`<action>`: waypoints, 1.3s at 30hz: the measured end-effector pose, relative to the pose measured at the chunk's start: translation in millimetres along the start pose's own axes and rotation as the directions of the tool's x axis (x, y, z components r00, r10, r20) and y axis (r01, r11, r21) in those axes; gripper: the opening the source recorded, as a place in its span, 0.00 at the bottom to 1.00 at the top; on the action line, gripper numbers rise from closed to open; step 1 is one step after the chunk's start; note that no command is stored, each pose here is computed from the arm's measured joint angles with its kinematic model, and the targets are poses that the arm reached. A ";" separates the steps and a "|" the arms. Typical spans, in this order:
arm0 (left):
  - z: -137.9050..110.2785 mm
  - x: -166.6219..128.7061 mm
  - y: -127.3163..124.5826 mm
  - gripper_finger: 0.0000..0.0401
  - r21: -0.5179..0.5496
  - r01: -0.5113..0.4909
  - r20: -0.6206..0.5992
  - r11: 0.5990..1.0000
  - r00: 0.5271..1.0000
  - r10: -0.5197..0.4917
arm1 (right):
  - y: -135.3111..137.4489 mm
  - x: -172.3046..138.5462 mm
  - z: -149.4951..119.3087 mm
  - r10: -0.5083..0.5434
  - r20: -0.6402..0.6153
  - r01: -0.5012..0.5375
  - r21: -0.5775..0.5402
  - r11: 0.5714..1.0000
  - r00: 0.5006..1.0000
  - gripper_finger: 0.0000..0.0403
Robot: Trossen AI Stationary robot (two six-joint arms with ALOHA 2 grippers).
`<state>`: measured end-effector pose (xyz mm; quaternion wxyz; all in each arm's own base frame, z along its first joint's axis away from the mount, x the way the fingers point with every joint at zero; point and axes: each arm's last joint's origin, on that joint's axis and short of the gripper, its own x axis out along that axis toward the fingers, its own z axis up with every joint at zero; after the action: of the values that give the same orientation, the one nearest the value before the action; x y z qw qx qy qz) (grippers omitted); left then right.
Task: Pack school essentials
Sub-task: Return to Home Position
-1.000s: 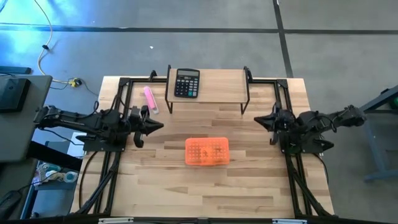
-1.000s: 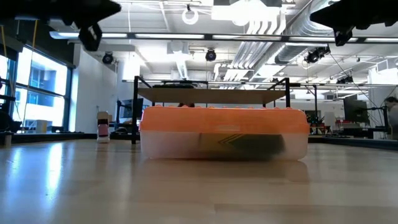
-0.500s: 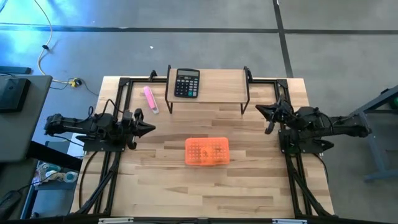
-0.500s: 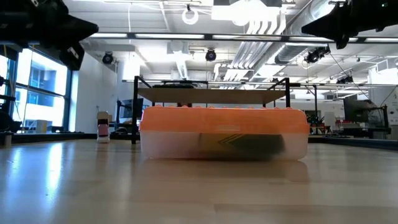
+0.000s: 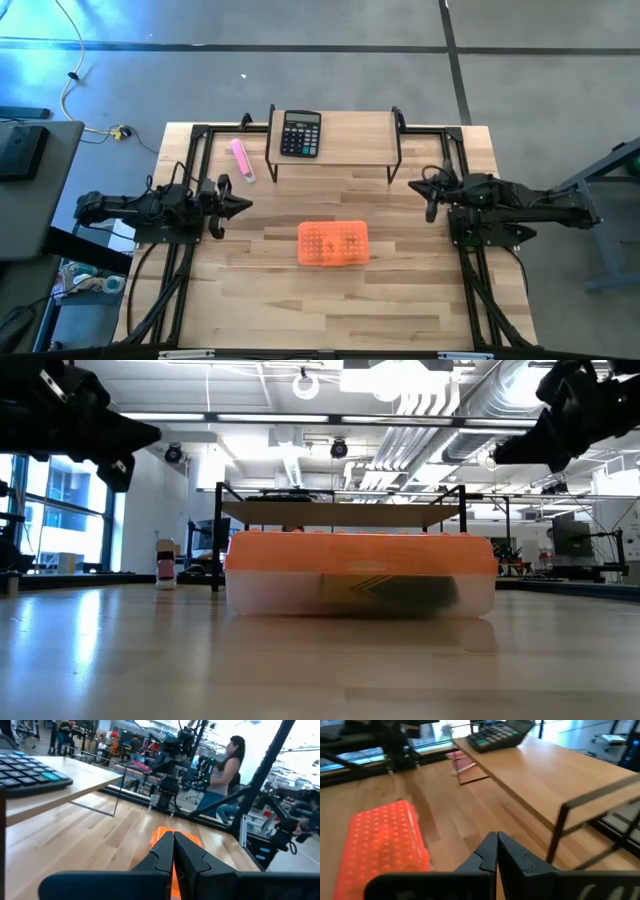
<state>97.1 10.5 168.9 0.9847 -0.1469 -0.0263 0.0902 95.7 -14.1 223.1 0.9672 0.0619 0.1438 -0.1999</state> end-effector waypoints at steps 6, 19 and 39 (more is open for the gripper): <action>0.9 0.2 3.0 0.00 -0.007 -0.031 0.009 0.999 0.999 0.031 | 2.8 11.2 -15.8 0.059 0.028 -0.058 -0.008 0.998 0.998 0.00; 0.8 0.2 2.9 0.00 -0.014 -0.026 0.007 1.000 1.000 0.026 | 7.5 30.6 -53.6 0.226 0.110 -0.224 -0.024 0.974 0.968 0.00; 1.1 0.2 2.9 0.00 -0.015 -0.027 0.009 1.000 1.000 0.027 | 6.8 30.3 -54.7 0.215 0.119 -0.205 -0.086 0.975 0.969 0.00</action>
<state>96.7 13.5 169.1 0.9822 -0.1540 -0.0293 0.1039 111.2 -9.3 162.4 0.9917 0.0287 0.0816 -0.0946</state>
